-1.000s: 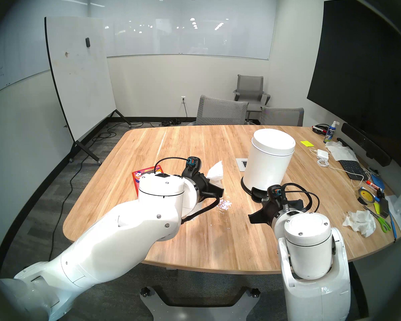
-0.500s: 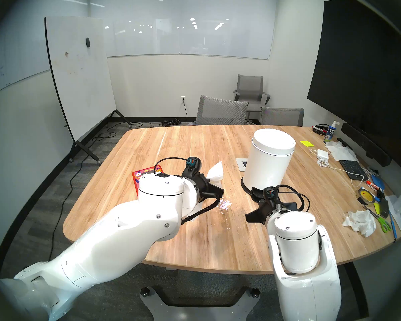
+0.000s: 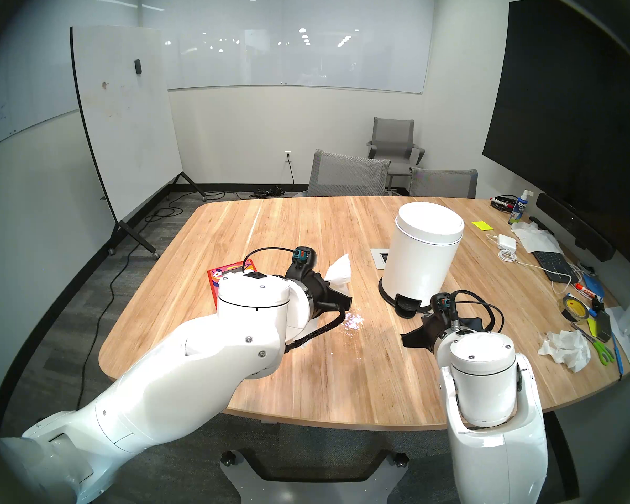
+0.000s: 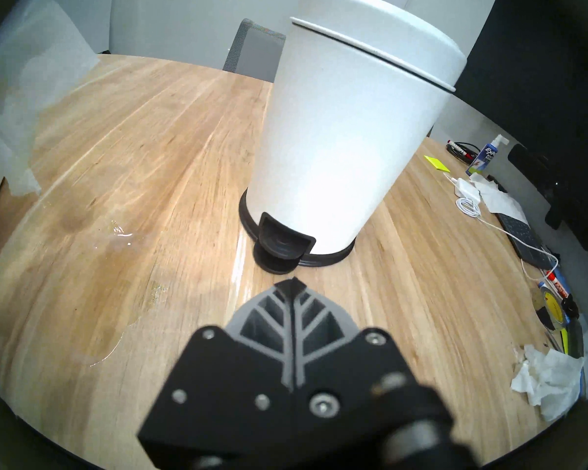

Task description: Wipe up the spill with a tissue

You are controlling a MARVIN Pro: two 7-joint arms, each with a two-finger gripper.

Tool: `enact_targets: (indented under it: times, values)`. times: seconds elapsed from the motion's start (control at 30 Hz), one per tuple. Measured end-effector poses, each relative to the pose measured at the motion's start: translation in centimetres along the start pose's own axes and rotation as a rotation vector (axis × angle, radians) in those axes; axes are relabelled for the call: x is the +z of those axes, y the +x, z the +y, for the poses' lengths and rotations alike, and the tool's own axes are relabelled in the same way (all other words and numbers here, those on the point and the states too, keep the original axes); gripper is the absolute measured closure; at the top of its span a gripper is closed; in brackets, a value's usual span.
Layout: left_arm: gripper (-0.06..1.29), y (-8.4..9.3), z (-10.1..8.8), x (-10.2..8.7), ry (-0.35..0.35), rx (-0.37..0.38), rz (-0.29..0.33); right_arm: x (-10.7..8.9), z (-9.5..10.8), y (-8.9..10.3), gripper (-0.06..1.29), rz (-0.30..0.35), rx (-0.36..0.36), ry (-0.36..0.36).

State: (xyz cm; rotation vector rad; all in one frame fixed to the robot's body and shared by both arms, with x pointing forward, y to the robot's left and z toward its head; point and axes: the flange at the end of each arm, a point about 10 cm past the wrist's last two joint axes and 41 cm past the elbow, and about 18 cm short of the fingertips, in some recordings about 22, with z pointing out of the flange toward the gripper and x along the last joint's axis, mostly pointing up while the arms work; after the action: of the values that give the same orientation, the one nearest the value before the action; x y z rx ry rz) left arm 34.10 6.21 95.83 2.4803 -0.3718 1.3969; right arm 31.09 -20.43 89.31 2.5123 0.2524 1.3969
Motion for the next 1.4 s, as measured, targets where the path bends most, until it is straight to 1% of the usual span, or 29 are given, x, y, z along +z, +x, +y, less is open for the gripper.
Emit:
enact_targets:
  times: [0.23,0.47,0.67,0.87,1.13,1.4]
  values:
    - [1.25,0.0,0.0,0.0,-0.001,0.000,0.000,1.8,-0.6,-1.0,1.25,-0.025,-0.010,0.018]
    - [1.25,0.0,0.0,0.0,-0.001,-0.001,0.000,2.9,-1.5,-0.8,1.25,-0.020,-0.014,0.029]
    - [1.25,0.0,0.0,0.0,-0.001,-0.001,0.000,3.5,-1.6,-0.6,1.25,-0.012,-0.013,0.031]
    - [1.25,0.0,0.0,0.0,-0.001,-0.001,0.000,4.4,-0.9,-0.8,1.25,-0.011,-0.005,0.019]
    - [1.25,0.0,0.0,0.0,-0.001,-0.001,0.000,6.0,0.3,-2.3,1.25,-0.033,0.000,0.016]
    - [1.25,0.0,0.0,0.0,-0.001,-0.001,0.000,6.8,0.9,-2.5,1.25,-0.026,0.003,0.027]
